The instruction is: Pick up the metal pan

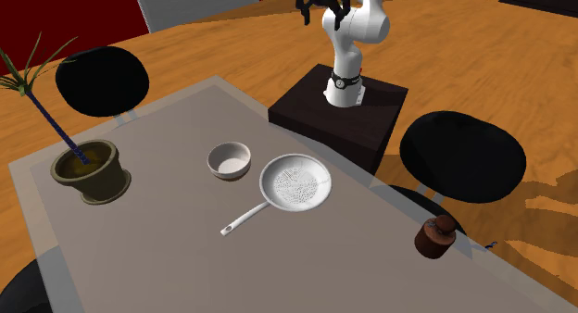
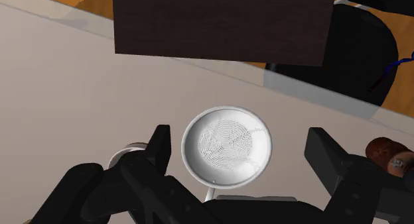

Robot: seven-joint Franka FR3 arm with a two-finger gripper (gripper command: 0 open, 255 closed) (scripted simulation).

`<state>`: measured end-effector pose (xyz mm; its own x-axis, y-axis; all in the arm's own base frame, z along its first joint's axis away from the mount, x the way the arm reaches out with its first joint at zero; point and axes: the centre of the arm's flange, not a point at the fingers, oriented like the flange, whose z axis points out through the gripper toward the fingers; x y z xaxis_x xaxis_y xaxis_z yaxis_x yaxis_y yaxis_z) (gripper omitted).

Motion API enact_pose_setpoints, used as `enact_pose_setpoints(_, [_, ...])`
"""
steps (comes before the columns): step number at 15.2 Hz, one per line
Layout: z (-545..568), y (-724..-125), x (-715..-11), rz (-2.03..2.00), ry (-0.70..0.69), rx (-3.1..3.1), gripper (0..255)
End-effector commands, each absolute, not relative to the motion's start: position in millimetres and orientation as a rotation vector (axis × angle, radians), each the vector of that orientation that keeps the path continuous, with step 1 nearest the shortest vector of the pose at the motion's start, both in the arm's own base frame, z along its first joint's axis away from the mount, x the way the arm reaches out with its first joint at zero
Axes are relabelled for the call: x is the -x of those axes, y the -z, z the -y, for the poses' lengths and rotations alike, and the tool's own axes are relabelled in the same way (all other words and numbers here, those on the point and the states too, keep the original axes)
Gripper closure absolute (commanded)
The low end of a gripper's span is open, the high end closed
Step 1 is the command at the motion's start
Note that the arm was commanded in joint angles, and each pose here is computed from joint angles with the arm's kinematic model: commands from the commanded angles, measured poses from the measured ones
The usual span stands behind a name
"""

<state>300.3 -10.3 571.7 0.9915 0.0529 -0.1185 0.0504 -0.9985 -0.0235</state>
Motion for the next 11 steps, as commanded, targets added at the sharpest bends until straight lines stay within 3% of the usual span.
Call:
enact_pose_setpoints(1, [10,-572,-300,0.081,-0.186,3.115,0])
enact_pose_setpoints(11, [-10,-469,-376,-0.029,-0.137,3.144,0])
